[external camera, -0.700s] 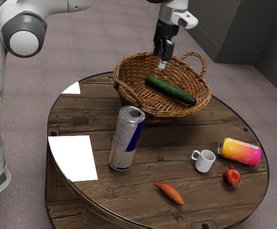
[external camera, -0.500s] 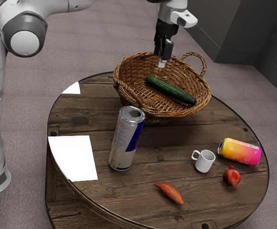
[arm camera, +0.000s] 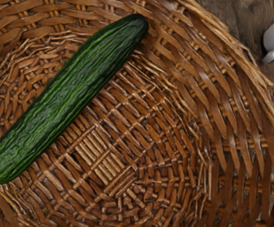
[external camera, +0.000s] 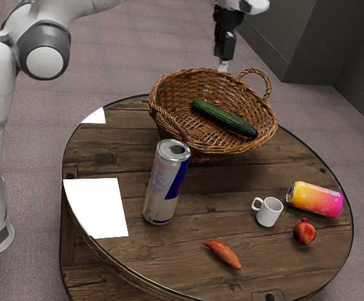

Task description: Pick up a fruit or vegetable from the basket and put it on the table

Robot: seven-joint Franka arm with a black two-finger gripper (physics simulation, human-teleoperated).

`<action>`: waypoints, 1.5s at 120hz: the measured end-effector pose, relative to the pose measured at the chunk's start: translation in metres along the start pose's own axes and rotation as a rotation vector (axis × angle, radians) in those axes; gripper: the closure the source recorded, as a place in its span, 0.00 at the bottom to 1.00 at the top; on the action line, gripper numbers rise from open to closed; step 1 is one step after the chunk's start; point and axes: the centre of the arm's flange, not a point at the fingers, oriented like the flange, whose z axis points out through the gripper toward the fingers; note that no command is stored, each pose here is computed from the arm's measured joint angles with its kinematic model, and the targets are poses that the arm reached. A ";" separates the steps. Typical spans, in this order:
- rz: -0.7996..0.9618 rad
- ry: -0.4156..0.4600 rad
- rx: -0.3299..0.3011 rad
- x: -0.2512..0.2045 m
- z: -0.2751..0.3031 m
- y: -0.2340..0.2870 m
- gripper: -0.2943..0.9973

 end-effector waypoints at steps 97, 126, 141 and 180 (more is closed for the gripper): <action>0.333 0.002 -0.001 0.068 0.141 -0.070 0.23; 0.425 -0.022 -0.022 0.072 0.161 -0.057 0.23; 0.444 -0.025 -0.018 0.072 0.168 -0.064 0.23; 0.485 -0.044 -0.032 0.072 0.192 -0.070 0.23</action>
